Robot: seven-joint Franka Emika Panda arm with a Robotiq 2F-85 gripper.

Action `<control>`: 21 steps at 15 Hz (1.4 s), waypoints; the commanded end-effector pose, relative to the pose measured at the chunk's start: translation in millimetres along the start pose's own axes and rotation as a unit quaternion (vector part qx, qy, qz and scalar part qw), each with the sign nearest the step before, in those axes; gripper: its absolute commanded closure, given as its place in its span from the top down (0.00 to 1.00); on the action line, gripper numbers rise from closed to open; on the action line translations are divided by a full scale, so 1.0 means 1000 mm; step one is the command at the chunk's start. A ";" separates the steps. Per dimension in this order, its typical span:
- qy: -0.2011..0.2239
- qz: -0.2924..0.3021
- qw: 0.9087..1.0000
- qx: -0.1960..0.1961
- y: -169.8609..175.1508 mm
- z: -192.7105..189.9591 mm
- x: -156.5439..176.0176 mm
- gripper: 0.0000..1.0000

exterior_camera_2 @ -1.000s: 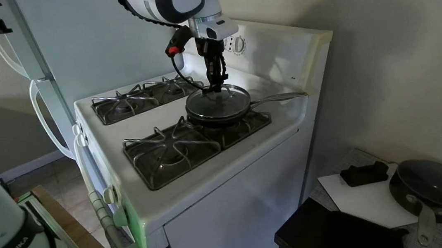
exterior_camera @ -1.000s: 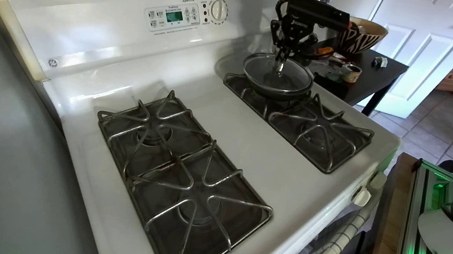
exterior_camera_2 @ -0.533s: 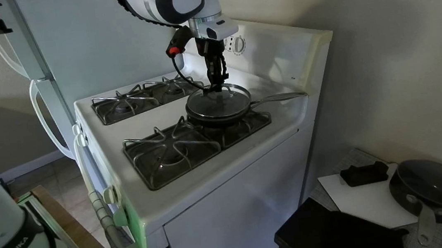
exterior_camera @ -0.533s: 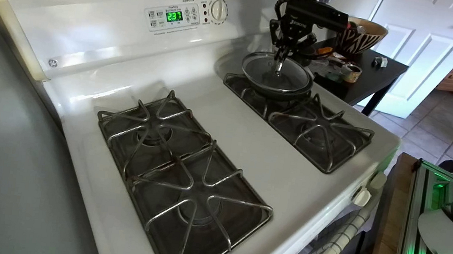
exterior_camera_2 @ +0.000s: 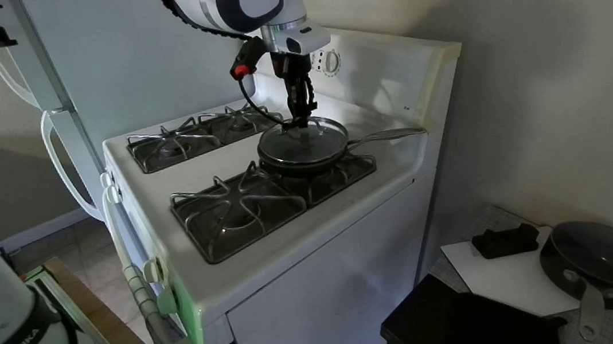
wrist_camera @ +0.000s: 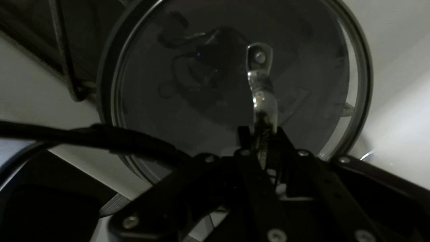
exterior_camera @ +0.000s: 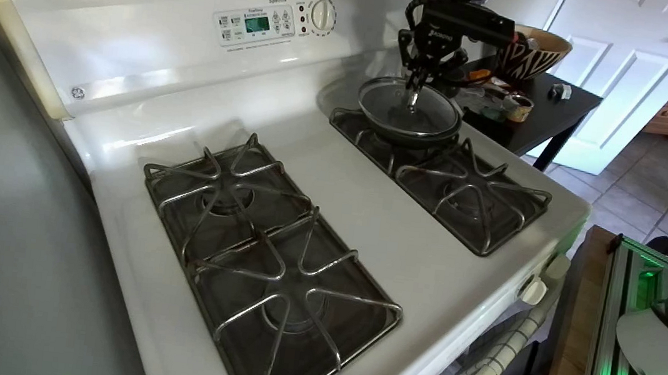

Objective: Put the glass lid on the pan

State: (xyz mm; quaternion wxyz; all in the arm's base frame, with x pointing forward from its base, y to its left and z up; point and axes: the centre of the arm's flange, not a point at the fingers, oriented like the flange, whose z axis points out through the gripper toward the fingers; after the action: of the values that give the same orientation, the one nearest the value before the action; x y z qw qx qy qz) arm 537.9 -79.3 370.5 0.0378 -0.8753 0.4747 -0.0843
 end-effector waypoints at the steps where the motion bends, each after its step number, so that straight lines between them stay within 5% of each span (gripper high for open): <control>1: 0.002 0.003 1.000 -0.019 -0.002 -0.005 -0.001 0.03; 21: 0.002 0.002 1.000 -0.003 -0.002 0.005 -0.006 0.03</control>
State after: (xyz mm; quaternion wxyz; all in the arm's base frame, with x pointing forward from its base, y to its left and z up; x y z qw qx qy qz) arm 537.3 -79.1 370.6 0.0326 -0.8755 0.4760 -0.0771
